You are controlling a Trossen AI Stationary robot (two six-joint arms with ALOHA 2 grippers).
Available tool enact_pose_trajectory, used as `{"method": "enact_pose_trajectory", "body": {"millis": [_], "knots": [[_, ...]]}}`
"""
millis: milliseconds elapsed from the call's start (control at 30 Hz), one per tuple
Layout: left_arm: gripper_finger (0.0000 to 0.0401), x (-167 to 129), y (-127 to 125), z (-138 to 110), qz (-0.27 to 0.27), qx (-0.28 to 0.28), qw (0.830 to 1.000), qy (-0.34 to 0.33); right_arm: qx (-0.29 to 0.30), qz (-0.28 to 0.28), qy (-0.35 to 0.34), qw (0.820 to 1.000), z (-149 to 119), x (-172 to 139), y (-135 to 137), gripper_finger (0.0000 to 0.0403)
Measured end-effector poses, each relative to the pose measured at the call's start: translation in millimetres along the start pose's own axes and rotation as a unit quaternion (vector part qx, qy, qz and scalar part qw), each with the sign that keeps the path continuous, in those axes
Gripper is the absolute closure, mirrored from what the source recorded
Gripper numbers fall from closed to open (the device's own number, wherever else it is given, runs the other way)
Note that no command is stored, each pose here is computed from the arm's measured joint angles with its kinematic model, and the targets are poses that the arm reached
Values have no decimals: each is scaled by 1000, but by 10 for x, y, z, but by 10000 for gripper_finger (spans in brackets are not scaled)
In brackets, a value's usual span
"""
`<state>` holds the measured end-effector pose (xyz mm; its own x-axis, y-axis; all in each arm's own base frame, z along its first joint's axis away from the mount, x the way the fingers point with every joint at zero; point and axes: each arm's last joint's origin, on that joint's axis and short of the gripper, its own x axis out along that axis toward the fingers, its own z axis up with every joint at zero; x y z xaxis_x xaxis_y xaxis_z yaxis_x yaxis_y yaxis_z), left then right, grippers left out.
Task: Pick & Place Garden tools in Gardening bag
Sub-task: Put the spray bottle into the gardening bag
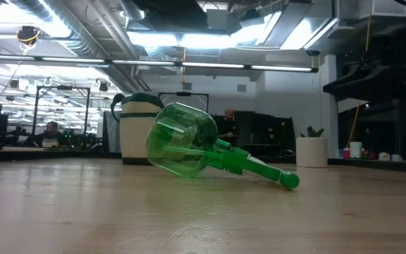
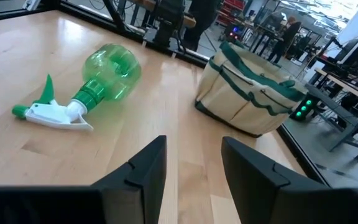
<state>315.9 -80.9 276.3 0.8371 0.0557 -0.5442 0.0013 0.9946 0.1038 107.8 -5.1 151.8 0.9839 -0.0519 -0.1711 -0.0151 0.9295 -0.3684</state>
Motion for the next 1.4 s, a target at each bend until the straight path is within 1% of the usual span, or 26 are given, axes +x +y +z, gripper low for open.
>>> {"method": "enact_pose_trajectory", "body": {"millis": [167, 300, 367, 500, 700, 833, 967, 1167, 1233, 1300, 1400], "knots": [[301, 183, 0, -54, -47, -3, 999, 13, 0, 0, 0, 1000, 0, 0, 0, 245], [301, 331, -39, -74, -89, 34, 995, 0, 0, 0, 0, 1000, -1, 0, 1, 245], [297, 403, -60, -58, -88, 51, 995, -1, 0, 1, 0, 1000, -1, 0, 1, 245], [279, 533, -69, 64, -85, 52, 995, 5, 0, 2, 0, 1000, 0, 0, 1, 245], [235, 821, -47, 133, -75, 51, 991, 100, 0, 4, -1, 1000, 0, 0, 3, 245], [202, 1049, -73, 170, -79, 54, 986, 133, 0, 4, -1, 1000, 0, 0, 3, 245], [173, 1212, -113, 208, -84, 64, 982, 155, 0, 4, -1, 1000, 0, 1, 3, 245], [146, 1413, -66, 39, -77, 56, 970, 225, 0, 5, -1, 1000, 1, 1, 3, 245], [143, 1472, -49, -16, -86, 52, 967, 235, 0, 6, -1, 1000, 1, 1, 3, 245], [144, 1538, -34, -86, -94, 60, 962, 249, 0, 5, -1, 1000, 0, 1, 3, 245], [148, 1608, 12, -224, -92, 73, 950, 288, 0, 6, -1, 1000, 0, 2, 4, 245]]}}
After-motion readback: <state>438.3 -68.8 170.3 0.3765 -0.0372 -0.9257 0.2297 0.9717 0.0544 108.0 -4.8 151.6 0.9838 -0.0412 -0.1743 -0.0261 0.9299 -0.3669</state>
